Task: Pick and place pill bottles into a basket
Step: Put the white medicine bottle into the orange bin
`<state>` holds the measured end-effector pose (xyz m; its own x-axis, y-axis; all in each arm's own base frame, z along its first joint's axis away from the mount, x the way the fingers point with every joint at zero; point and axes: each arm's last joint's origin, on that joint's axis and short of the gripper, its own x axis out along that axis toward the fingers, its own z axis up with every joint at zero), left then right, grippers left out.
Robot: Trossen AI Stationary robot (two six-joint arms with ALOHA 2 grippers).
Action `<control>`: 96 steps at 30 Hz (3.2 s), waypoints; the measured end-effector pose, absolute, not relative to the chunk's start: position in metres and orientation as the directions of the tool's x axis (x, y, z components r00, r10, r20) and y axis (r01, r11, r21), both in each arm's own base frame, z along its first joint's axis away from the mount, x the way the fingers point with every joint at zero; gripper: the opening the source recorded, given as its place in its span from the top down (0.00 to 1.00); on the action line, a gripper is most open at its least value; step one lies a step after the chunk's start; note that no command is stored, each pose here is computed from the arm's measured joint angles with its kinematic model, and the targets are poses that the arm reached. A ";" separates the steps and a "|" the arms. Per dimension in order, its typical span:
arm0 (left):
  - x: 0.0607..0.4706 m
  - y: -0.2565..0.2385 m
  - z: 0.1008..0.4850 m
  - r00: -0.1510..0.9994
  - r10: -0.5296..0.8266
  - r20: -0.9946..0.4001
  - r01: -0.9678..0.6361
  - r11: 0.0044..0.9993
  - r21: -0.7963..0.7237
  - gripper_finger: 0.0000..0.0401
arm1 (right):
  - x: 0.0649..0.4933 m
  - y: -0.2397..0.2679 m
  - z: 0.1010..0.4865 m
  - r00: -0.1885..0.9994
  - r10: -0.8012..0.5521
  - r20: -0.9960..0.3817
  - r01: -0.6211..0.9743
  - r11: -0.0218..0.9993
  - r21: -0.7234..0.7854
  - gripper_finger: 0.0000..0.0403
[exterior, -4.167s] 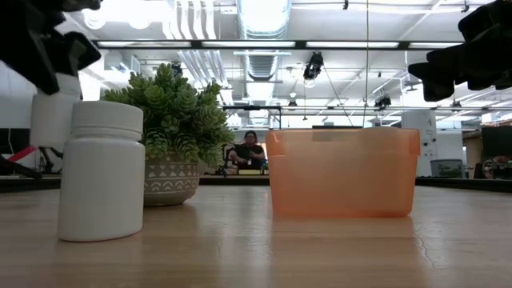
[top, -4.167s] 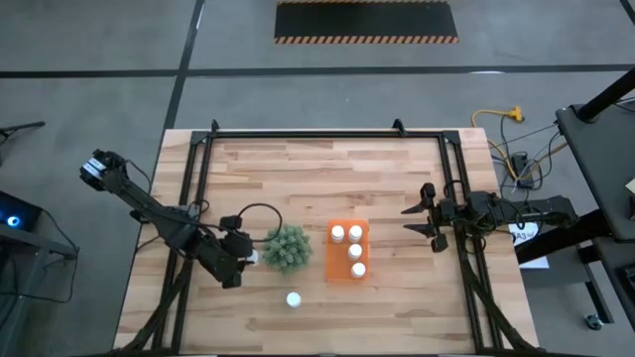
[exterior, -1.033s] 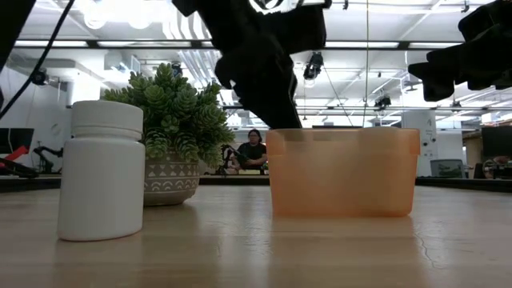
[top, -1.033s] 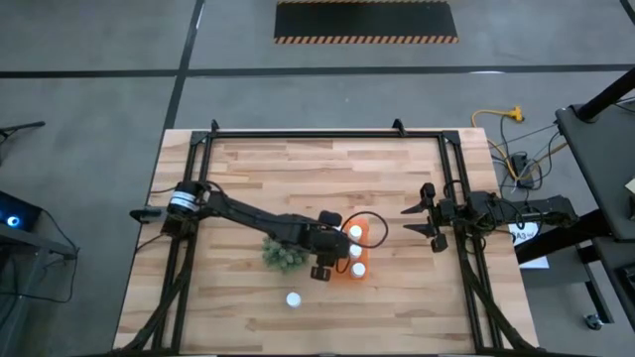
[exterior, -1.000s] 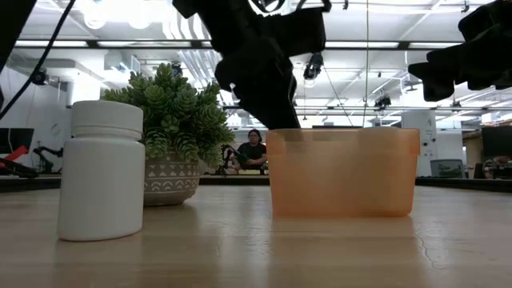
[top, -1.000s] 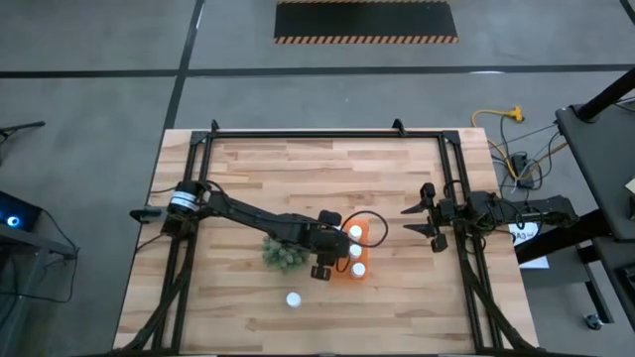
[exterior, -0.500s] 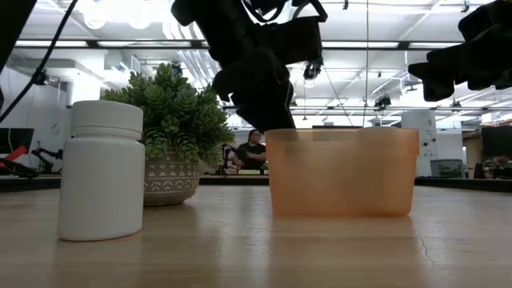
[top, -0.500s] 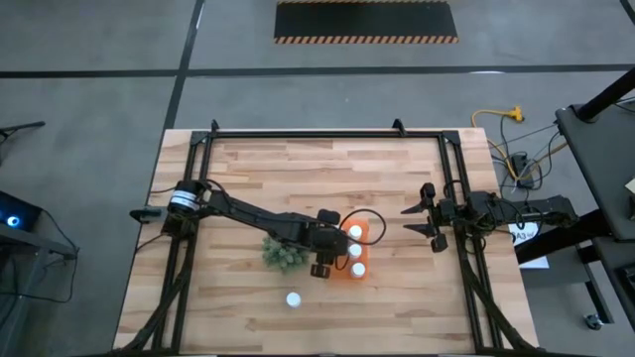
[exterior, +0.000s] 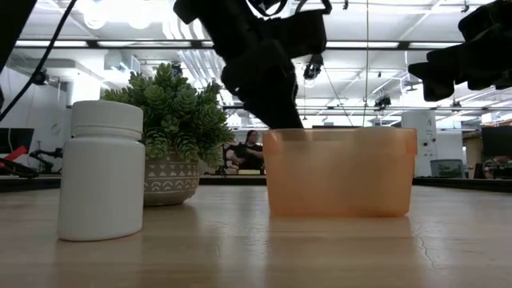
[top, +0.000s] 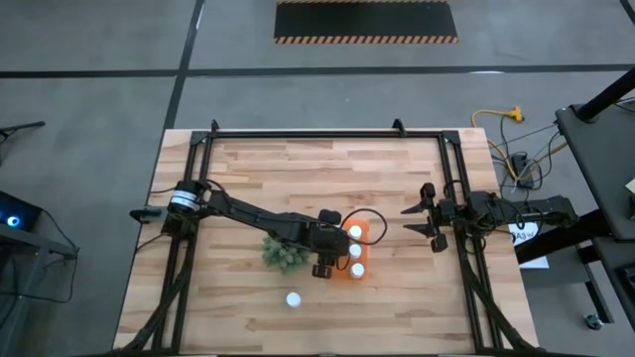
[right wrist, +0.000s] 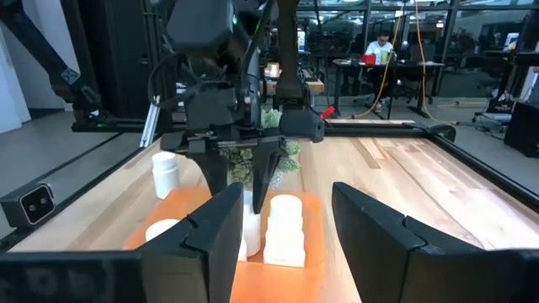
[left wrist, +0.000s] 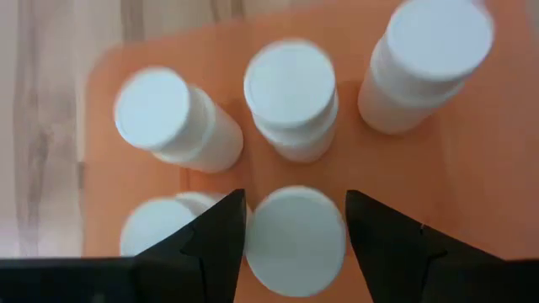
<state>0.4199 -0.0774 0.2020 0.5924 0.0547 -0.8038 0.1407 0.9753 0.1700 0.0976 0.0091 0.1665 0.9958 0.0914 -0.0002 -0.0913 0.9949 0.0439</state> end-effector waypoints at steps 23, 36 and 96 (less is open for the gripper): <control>0.400 -0.105 0.256 0.697 -0.025 -0.717 0.160 0.980 0.121 0.53 | 0.098 0.009 0.167 0.996 0.091 0.000 -0.091 0.995 0.042 0.57; 0.375 -0.160 0.266 0.696 -0.134 -0.705 0.302 0.946 0.119 0.53 | 0.098 0.009 0.167 0.996 0.091 -0.001 -0.091 0.995 0.044 0.58; 0.317 -0.195 0.200 0.431 -0.151 -0.889 0.292 0.956 -0.021 0.32 | 0.098 0.009 0.167 0.996 0.091 -0.001 -0.091 0.995 0.044 0.57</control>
<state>0.3171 -0.1953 0.2001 0.4314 -0.1515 -0.8894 0.2922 0.9561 -0.0211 0.0976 0.0091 0.1665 0.9958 0.0914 -0.0006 -0.0913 0.9949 0.0437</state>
